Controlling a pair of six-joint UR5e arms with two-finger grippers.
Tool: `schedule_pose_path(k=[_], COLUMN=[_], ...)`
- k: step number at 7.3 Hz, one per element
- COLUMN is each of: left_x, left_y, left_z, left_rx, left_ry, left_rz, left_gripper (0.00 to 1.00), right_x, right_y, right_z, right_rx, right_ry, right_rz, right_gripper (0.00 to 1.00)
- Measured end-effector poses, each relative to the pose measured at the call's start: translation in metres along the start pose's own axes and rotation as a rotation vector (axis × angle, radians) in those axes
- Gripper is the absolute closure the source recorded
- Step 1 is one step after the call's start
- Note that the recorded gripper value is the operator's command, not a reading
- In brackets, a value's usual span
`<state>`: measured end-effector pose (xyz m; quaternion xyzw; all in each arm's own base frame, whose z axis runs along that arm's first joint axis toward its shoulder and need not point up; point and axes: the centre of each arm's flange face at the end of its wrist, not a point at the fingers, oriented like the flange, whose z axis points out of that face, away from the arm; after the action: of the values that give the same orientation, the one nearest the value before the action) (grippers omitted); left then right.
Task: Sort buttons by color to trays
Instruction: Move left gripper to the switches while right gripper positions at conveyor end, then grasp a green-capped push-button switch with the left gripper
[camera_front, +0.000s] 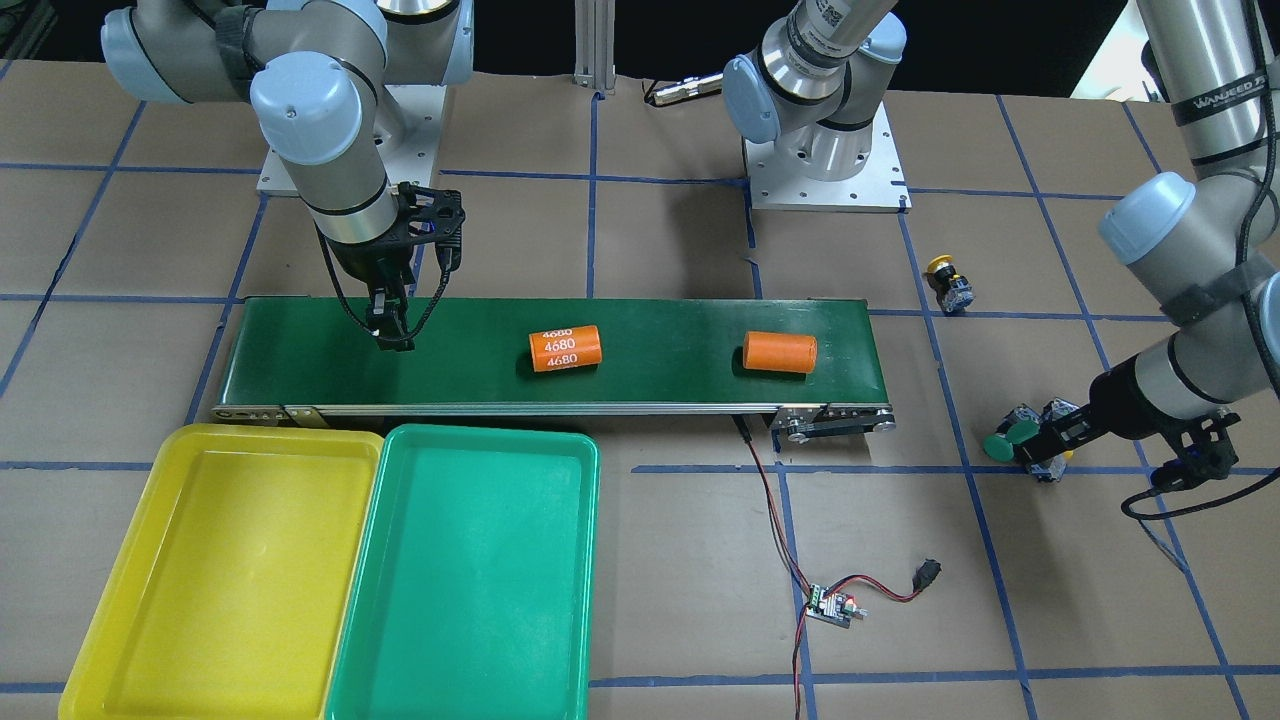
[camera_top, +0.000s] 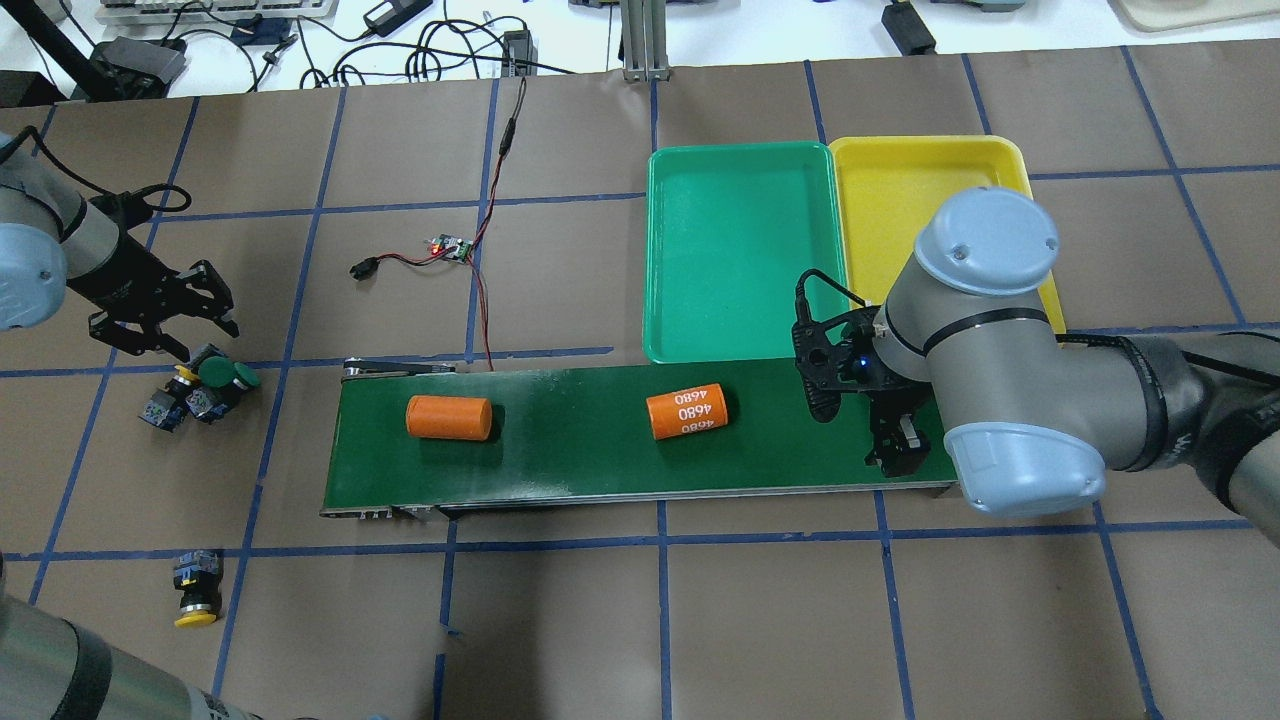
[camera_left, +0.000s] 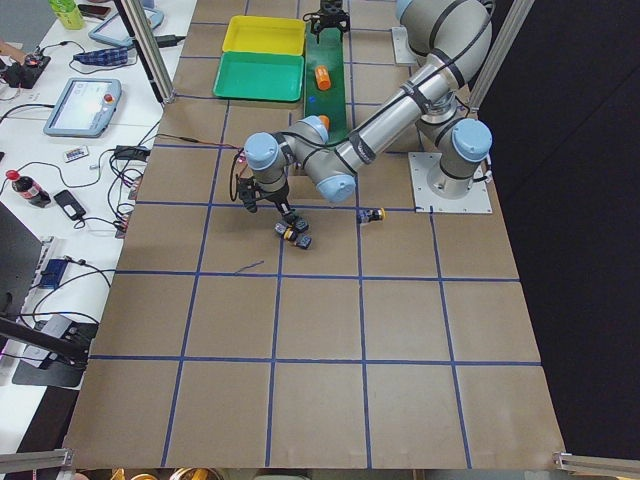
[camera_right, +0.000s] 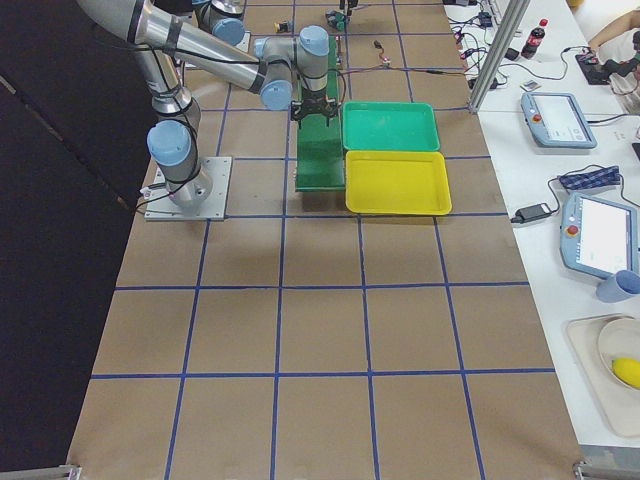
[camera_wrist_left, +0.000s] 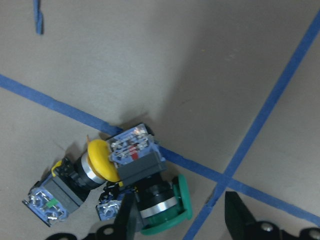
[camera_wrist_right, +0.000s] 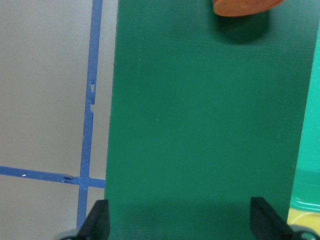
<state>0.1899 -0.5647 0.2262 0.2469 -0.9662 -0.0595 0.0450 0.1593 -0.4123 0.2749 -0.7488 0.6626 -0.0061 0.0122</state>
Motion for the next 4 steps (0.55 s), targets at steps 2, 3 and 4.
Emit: schedule_pose_path(k=[2,3,4], left_x=[-0.0075,-0.0084,-0.0088], left_y=[-0.0029,-0.0031,-0.0026], left_z=[0.0085,0.0113,0.0133], left_rx=[-0.016,-0.023,-0.03], left_ry=[-0.002,-0.002,-0.004], left_rz=[-0.057,-0.073,-0.081], left_gripper=[0.32,0.32,0.32], right_x=[0.0006,0.0012,0.0016], right_y=[-0.0005,-0.0004,-0.0001], right_z=[0.0025,0.0026,0.0026], right_rx=[0.002,-0.003,-0.01], right_ry=[-0.003,0.005,0.011], right_rz=[-0.001,-0.002,-0.003], right_gripper=[0.0,0.0,0.0])
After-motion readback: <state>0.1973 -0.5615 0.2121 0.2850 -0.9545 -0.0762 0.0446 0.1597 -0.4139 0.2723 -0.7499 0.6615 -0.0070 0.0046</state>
